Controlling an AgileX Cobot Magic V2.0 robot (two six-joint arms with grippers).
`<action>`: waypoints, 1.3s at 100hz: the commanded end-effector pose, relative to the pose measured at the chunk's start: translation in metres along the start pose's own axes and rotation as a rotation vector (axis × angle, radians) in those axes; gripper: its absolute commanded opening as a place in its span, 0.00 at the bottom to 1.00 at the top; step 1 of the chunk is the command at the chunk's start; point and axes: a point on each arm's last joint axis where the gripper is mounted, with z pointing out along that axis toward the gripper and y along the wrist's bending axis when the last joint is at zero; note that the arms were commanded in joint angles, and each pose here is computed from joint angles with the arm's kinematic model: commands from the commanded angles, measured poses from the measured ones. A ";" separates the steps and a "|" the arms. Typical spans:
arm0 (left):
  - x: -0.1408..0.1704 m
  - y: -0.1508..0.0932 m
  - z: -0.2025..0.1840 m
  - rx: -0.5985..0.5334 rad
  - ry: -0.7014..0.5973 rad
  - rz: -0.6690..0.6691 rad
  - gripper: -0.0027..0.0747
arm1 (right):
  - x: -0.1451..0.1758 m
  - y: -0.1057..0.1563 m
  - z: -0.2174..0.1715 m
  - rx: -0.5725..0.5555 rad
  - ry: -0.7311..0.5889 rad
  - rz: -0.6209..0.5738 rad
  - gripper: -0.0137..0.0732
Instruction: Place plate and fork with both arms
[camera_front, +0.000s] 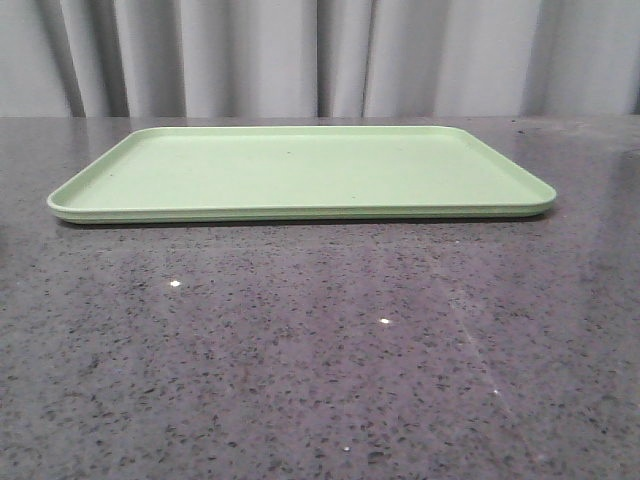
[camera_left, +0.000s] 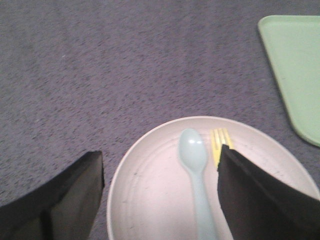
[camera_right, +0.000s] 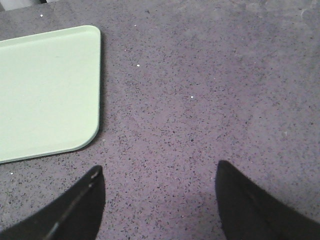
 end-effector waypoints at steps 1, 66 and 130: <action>-0.012 0.004 -0.004 -0.039 -0.056 -0.013 0.64 | -0.014 0.003 -0.004 -0.014 -0.087 -0.010 0.72; -0.006 0.005 0.083 -0.101 0.313 0.020 0.62 | -0.010 0.001 -0.004 -0.001 -0.041 -0.009 0.72; -0.002 0.017 0.099 -0.153 0.374 -0.032 0.62 | -0.009 0.001 -0.004 -0.001 -0.039 -0.009 0.72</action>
